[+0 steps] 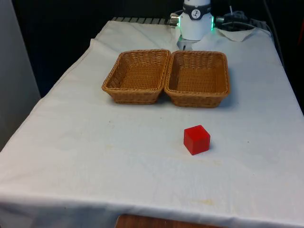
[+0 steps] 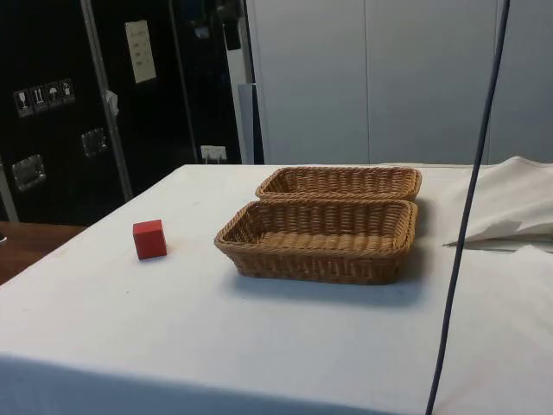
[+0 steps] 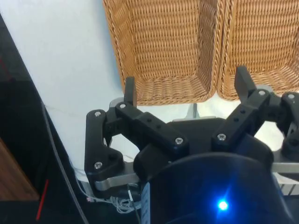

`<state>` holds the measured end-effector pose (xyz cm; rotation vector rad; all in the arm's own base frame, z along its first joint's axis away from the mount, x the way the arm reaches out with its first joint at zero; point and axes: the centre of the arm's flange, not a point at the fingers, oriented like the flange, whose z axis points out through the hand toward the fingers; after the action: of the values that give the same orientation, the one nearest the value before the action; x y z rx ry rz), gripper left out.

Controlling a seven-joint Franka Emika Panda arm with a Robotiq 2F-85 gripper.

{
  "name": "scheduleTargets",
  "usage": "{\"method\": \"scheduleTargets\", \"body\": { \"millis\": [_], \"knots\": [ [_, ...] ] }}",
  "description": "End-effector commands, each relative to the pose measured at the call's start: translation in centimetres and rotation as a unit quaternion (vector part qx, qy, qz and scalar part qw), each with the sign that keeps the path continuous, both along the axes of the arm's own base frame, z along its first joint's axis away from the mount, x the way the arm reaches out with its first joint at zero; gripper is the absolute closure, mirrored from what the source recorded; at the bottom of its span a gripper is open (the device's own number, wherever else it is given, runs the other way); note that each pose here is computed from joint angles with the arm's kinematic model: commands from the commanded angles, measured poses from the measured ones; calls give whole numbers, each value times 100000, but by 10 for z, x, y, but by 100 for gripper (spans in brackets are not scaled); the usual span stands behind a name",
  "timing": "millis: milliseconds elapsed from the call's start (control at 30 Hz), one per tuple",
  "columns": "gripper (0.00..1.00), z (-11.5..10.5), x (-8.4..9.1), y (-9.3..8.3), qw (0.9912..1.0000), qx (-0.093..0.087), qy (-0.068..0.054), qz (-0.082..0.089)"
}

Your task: Pick up the red cube and place it into the right basket.

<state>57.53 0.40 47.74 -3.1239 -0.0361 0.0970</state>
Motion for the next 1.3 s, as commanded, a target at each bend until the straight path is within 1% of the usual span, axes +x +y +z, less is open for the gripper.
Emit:
{"method": "scheduleTargets", "body": {
  "millis": [0,33,67,300,333,367,433,533,567,633,667,700,800,900,933,967,1033,1100,1133,1167,1233,1267],
  "knots": [
    [0,0,6,4,99999,-428,10,-232],
    [0,0,2,2,100000,-119,-65,-39],
    [0,-1,9,6,99998,-529,-61,-283],
    [0,-3,28,17,99992,-1168,-418,-198],
    [0,-5,33,19,99990,-1273,-509,-149],
    [0,-4,32,18,99987,-1456,-744,79],
    [0,-7,38,21,99989,-1349,-606,-9],
    [0,-10,46,25,99985,-1512,-776,303],
    [0,-12,52,26,99981,-1634,-921,578],
    [0,-14,57,28,99976,-1785,-915,864],
    [0,-13,56,27,99968,-2140,-1113,733],
    [0,-15,59,29,99971,-1853,-1084,1085],
    [0,-20,66,32,99957,-2050,-1291,1636],
    [0,-25,73,35,99923,-2309,-1888,2562],
    [0,-25,72,33,99920,-2674,-1693,2432],
    [0,-27,74,35,99911,-2363,-2045,2824],
    [0,-29,76,36,99885,-2480,-2449,3304],
    [0,-33,79,36,99834,-2584,-3096,4122],
    [0,-33,79,36,99834,-2584,-3096,4122],
    [0,-35,80,36,99793,-2680,-3544,4644],
    [0,-37,81,36,99751,-2674,-3992,5169],
    [0,-36,80,36,99786,-2933,-3299,4833]
  ]
}}
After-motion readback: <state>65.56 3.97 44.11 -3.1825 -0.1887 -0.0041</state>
